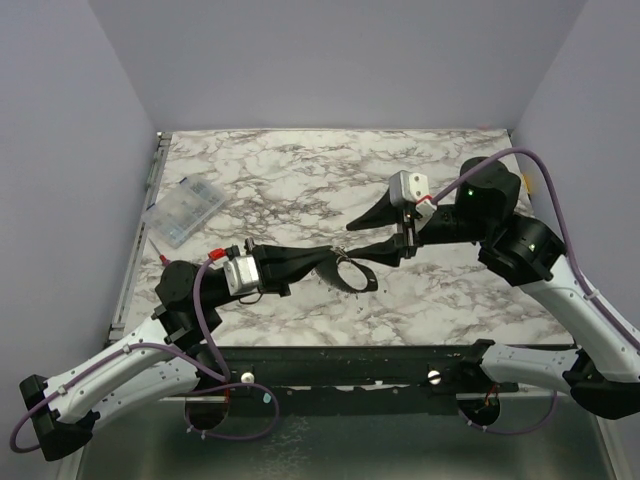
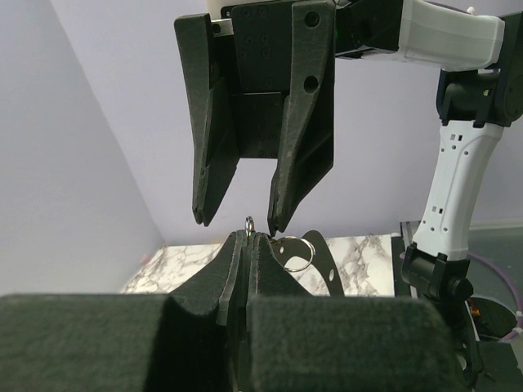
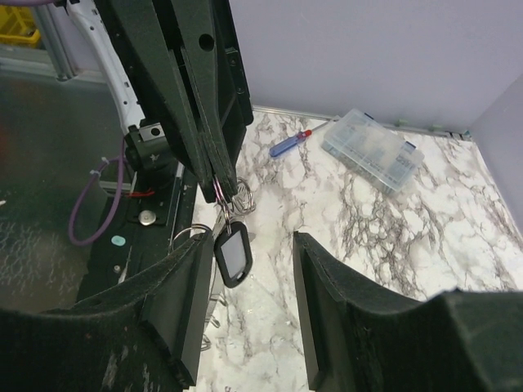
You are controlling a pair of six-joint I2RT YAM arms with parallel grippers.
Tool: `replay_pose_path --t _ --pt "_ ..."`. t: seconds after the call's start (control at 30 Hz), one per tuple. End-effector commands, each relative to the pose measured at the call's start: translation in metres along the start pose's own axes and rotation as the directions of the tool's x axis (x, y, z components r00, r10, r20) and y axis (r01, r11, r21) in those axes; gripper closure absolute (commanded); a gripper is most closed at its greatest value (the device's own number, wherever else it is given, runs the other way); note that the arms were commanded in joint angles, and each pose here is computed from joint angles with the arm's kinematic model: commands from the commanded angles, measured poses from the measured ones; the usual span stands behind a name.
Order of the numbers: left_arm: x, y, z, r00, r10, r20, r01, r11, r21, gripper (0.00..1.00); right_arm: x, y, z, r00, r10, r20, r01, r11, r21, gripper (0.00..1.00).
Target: Put the keys on the keyring
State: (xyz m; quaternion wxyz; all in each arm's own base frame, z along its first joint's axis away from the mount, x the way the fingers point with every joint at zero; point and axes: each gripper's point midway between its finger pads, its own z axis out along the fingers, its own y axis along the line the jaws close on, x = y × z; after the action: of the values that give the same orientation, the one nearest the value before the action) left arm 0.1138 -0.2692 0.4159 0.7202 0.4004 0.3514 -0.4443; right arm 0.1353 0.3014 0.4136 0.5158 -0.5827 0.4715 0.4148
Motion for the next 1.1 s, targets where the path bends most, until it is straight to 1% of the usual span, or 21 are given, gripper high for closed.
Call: replay_pose_path --t 0.0,0.17,0.2,0.3,0.53,0.7,0.9,1.0,1.07 --pt "-0.020 0.001 0.002 0.997 0.024 0.068 -0.024 1.000 0.005 1.00 -0.015 0.006 -0.006 0.999 -0.030 0.024 0.030 0.999 -0.015 0.49" --pt "-0.022 0.000 0.003 0.997 0.032 0.072 -0.033 0.999 0.015 1.00 -0.031 0.012 -0.010 0.997 -0.036 0.061 0.039 0.998 -0.039 0.49" --pt "-0.023 0.000 0.004 0.997 0.032 0.074 -0.034 0.999 0.017 1.00 -0.033 0.014 -0.009 0.997 -0.033 0.065 0.036 0.998 -0.056 0.50" --pt "-0.026 0.000 0.005 0.995 0.035 0.088 -0.037 0.999 0.021 1.00 -0.032 0.017 -0.005 0.998 -0.011 0.063 0.018 0.995 -0.098 0.58" --pt "-0.033 -0.001 0.013 0.992 0.043 0.118 -0.049 0.998 0.041 1.00 -0.030 0.018 0.001 0.998 0.003 0.065 0.005 0.991 -0.134 0.63" --pt "-0.038 0.000 0.016 0.989 0.052 0.137 -0.058 0.997 0.046 1.00 -0.025 0.019 0.003 0.999 0.019 0.050 -0.011 0.989 -0.149 0.62" --pt "-0.045 0.000 0.016 0.986 0.057 0.156 -0.064 0.997 0.045 1.00 -0.016 0.019 0.005 0.999 0.032 0.025 -0.028 0.989 -0.147 0.55" --pt "-0.049 0.001 0.016 0.984 0.059 0.165 -0.067 0.997 0.041 1.00 -0.014 0.021 0.005 0.999 0.040 0.015 -0.037 0.986 -0.164 0.55" --pt "-0.051 0.001 0.016 0.984 0.059 0.168 -0.067 0.997 0.043 1.00 -0.013 0.022 0.006 0.999 0.047 0.011 -0.044 0.983 -0.178 0.58"
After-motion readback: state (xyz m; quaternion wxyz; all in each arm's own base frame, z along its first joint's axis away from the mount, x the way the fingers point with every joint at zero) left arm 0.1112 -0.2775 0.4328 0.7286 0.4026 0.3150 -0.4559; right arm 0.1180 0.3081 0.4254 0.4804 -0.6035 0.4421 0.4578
